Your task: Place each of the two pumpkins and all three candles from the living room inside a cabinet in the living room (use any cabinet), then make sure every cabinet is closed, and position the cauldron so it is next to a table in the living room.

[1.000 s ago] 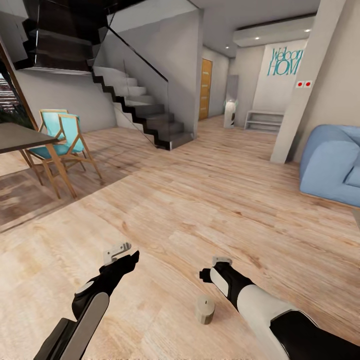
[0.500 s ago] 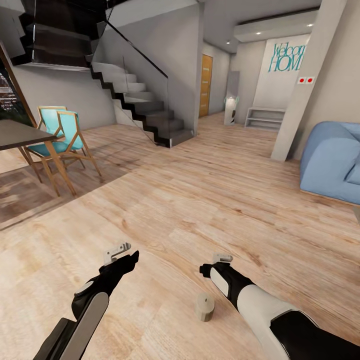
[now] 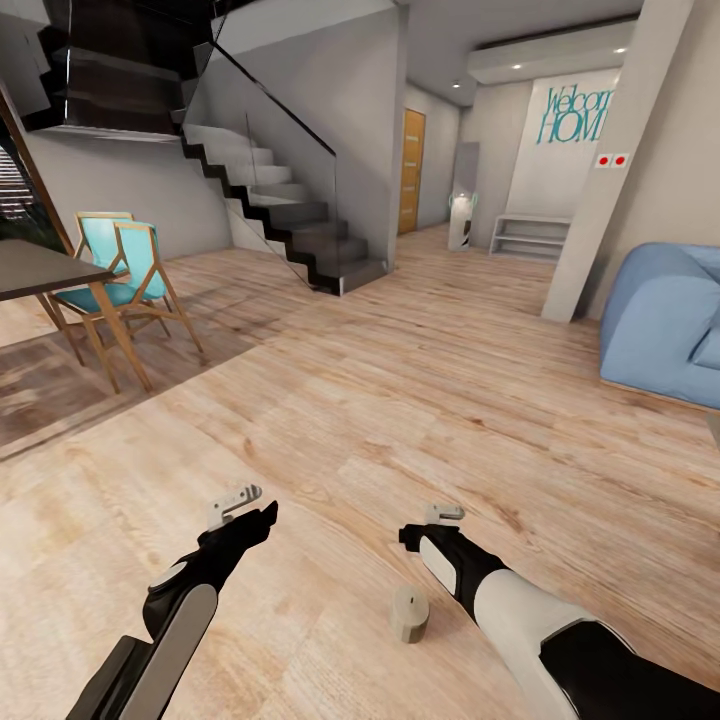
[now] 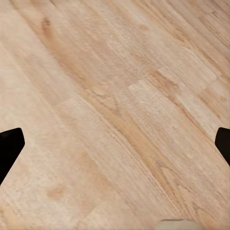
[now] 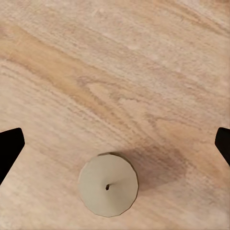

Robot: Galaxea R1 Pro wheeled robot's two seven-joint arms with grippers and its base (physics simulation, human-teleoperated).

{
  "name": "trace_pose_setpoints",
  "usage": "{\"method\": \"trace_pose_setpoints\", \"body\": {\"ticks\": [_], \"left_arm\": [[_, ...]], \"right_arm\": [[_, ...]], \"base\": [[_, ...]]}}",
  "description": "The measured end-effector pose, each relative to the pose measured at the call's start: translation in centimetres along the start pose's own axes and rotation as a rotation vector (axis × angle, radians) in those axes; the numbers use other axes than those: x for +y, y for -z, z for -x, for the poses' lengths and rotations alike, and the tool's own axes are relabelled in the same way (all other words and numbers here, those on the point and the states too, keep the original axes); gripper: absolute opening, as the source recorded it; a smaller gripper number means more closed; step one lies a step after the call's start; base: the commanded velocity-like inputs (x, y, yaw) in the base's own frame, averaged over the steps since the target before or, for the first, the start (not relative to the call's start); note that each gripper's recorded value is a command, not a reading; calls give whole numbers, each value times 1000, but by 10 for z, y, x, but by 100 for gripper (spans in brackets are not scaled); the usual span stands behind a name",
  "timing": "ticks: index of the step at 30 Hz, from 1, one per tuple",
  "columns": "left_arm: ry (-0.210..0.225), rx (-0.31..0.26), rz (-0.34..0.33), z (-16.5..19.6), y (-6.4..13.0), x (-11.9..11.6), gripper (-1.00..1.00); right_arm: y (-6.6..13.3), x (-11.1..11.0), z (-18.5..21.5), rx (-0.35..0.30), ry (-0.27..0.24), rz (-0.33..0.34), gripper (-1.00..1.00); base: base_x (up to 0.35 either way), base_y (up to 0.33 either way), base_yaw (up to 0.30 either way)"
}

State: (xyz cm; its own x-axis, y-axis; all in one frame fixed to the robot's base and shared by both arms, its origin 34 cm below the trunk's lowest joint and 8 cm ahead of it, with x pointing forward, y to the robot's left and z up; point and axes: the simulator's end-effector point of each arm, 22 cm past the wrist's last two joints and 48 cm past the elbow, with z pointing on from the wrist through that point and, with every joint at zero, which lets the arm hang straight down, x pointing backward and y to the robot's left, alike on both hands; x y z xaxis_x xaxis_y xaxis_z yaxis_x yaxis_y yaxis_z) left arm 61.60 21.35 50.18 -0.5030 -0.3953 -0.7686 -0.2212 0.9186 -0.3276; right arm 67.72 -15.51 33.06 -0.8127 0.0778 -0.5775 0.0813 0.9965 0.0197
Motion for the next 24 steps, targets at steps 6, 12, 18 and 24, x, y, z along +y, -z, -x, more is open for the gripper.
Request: {"method": "trace_pose_setpoints", "body": {"ticks": [6,12,18,24], "left_arm": [[-1,16,6,-7,-5,3,100],[0,38,15,-18,-12,7,100],[-1,60,25,-29,-19,12,100],[-1,82,36,-40,-26,18,100]], "right_arm": [[-7,0,-8,16,1,-1,100],[-16,-2,-21,40,1,-4,100],[-26,-3,-33,64,2,-6,100],[-35,-3,-46,88,3,-8,100]], "base": [[0,0,0],[0,0,0],[0,0,0],[0,0,0]]}}
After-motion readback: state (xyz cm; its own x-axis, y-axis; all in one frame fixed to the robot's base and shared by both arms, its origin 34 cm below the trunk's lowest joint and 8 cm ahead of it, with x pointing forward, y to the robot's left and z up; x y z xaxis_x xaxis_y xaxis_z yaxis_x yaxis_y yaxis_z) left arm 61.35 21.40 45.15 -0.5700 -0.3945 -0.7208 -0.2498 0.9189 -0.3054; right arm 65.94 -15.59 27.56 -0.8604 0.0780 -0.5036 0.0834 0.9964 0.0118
